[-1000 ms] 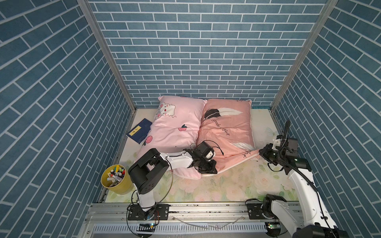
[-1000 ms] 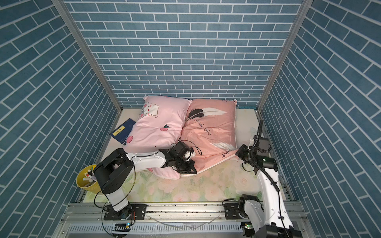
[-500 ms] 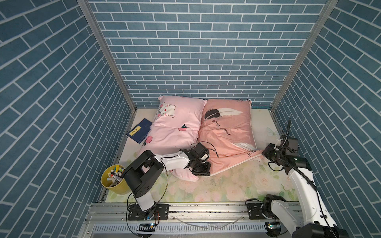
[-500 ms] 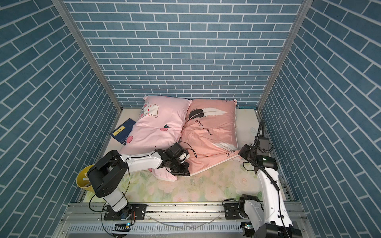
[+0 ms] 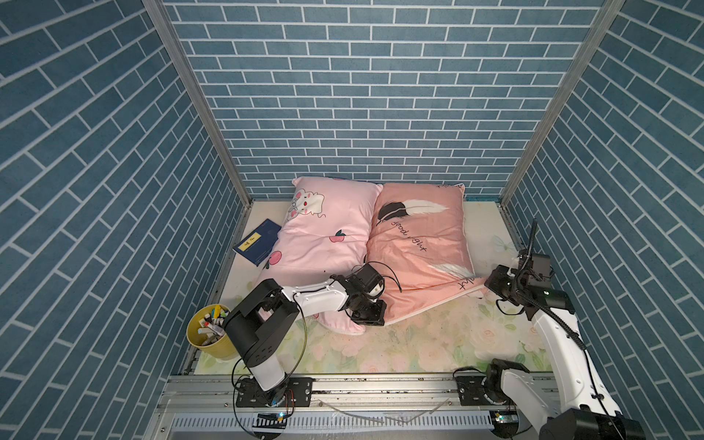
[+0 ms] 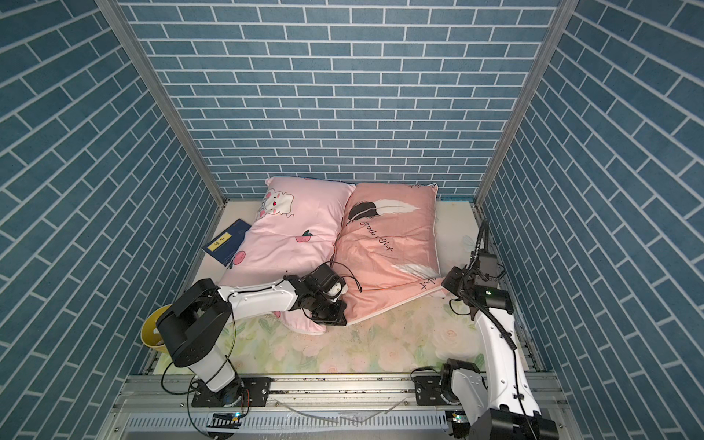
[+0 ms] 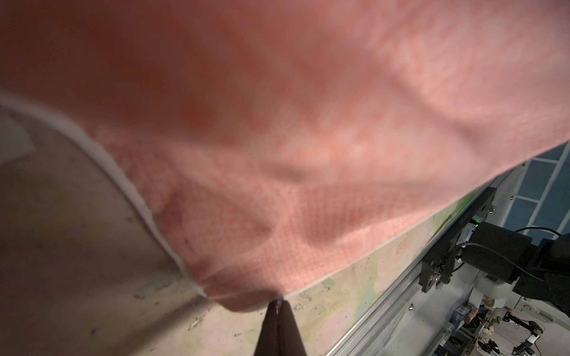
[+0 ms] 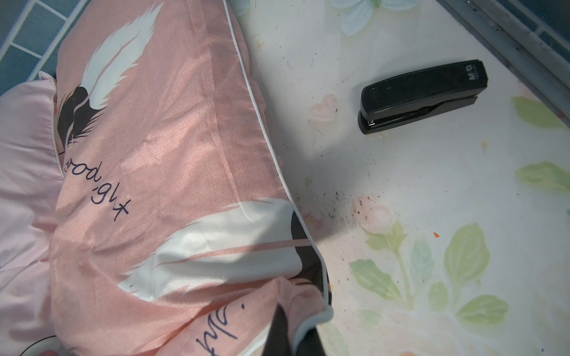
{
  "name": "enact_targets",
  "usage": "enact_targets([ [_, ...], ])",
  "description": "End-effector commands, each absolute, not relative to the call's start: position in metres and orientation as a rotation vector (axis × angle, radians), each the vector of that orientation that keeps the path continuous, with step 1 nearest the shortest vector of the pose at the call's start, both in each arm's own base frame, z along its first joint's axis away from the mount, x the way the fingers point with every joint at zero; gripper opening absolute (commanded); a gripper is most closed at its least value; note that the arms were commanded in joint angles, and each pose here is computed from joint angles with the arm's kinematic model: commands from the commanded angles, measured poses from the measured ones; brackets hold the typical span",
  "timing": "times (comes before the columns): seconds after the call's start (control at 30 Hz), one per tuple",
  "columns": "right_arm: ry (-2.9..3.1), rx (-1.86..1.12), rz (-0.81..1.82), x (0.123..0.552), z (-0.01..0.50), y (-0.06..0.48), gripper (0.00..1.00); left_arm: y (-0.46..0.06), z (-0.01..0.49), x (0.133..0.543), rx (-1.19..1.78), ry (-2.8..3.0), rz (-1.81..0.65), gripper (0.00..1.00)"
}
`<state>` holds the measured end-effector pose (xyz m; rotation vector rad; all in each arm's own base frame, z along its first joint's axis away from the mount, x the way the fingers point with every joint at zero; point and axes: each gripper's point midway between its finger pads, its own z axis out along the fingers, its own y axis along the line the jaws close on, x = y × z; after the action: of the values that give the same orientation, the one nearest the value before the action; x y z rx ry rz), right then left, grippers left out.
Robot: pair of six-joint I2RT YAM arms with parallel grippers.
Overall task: Zip up pillowcases
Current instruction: Place the pillowcase at the center of the board, then reset both arms
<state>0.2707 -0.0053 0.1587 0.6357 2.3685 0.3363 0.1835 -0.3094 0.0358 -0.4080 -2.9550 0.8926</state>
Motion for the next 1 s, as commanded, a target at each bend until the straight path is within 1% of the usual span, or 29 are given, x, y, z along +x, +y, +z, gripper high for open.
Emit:
enact_targets([
  [0.0,2.267,0.584,0.297,0.285,0.191,-0.014,0.00,-0.298,0.049,0.189,-0.432,-3.004,0.821,0.00],
  [0.03,2.259,0.580,0.285,0.284,0.194,-0.016,0.00,-0.298,0.057,0.193,-0.452,-3.025,0.822,0.01],
  [0.07,2.241,0.575,0.264,0.284,0.201,-0.018,0.03,-0.298,0.065,0.197,-0.475,-3.046,0.816,0.16],
  [0.1,2.223,0.558,0.257,0.284,0.209,-0.019,0.19,-0.298,0.075,0.202,-0.496,-3.069,0.820,0.33],
  [0.13,2.205,0.548,0.242,0.285,0.217,-0.021,0.34,-0.298,0.085,0.207,-0.516,-3.091,0.829,0.43],
  [0.17,2.188,0.543,0.221,0.285,0.225,-0.024,0.51,-0.298,0.096,0.213,-0.531,-3.114,0.842,0.53],
  [0.2,2.171,0.533,0.213,0.287,0.235,-0.025,0.65,-0.297,0.107,0.220,-0.534,-3.137,0.858,0.63],
  [0.23,2.158,0.525,0.207,0.289,0.242,-0.026,0.73,-0.296,0.116,0.227,-0.533,-3.158,0.873,0.70],
  [0.3,2.132,0.514,0.198,0.295,0.254,-0.028,0.92,-0.293,0.137,0.244,-0.510,-3.212,0.934,0.83],
  [0.33,2.119,0.512,0.193,0.298,0.259,-0.029,0.99,-0.292,0.145,0.252,-0.498,-3.234,0.967,0.88],
  [0.37,2.101,0.507,0.190,0.303,0.264,-0.030,0.99,-0.290,0.152,0.260,-0.487,-3.255,1.002,0.96],
  [0.4,2.082,0.506,0.185,0.309,0.268,-0.032,0.99,-0.288,0.161,0.268,-0.483,-3.281,1.026,1.00],
  [0.47,2.048,0.505,0.170,0.322,0.274,-0.036,0.99,-0.274,0.174,0.289,-0.468,-3.375,1.005,1.00],
  [0.53,2.033,0.517,0.146,0.338,0.272,-0.042,0.99,-0.251,0.186,0.316,-0.436,-3.527,0.902,1.00],
  [0.6,2.039,0.511,0.101,0.356,0.262,-0.050,0.99,-0.220,0.195,0.343,-0.383,-3.705,0.697,1.00],
  [0.67,2.048,0.516,0.021,0.373,0.242,-0.061,0.99,-0.180,0.199,0.370,-0.285,-3.891,0.382,1.00],
  [0.77,2.039,0.521,-0.079,0.393,0.212,-0.077,0.99,-0.120,0.193,0.394,-0.054,-4.016,-0.088,1.00],
  [0.87,2.053,0.528,-0.166,0.404,0.181,-0.089,0.99,-0.072,0.177,0.405,0.158,-4.047,-0.351,1.00],
  [0.97,2.085,0.525,-0.220,0.412,0.152,-0.095,0.99,-0.035,0.157,0.409,0.333,-4.045,-0.484,1.00],
])
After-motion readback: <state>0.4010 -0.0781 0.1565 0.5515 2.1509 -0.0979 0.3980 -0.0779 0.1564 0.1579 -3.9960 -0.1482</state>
